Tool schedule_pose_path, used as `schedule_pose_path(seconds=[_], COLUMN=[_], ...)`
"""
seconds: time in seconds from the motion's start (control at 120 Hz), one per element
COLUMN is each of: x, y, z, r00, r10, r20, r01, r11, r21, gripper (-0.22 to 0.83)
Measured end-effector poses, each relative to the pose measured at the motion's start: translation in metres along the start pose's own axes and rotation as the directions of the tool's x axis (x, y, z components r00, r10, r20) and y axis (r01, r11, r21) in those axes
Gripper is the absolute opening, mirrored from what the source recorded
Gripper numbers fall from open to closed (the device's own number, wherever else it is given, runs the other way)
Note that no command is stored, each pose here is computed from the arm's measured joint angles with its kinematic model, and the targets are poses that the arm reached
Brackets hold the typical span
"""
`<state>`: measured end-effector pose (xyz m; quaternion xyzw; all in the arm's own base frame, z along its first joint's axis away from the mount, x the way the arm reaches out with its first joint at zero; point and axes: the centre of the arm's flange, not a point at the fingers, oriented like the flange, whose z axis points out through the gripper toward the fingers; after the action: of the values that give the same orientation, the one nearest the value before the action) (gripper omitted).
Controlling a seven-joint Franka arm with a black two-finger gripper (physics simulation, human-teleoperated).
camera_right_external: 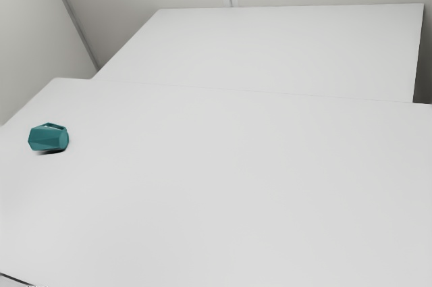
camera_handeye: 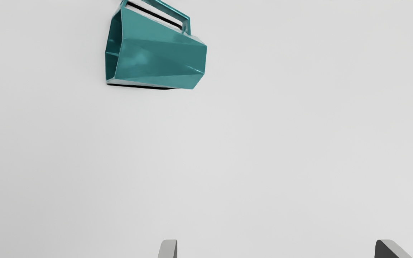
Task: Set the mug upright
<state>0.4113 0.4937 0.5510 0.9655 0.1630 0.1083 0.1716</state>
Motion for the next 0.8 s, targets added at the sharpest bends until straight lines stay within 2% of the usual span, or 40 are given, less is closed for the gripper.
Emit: schedule_pose_path(seconds=[0.058,0.217,0.4,0.575,0.8], x=[0.011,0.020,0.012,0.015,0.040], y=[-0.019,-0.074,-0.121,-0.150,-0.163], z=[0.013,0.049,0.079,0.112,0.152], r00=[1.000,0.995,0.983,0.972,0.941], r10=[0.029,0.087,0.140,0.192,0.297], r20=[-0.009,-0.055,-0.115,-0.134,-0.161], r01=[-0.029,-0.095,-0.164,-0.221,-0.328], r11=[0.999,0.984,0.956,0.940,0.918], r21=[-0.036,-0.151,-0.243,-0.260,-0.225], gripper=[0.61,0.61,0.61,0.61,0.61])
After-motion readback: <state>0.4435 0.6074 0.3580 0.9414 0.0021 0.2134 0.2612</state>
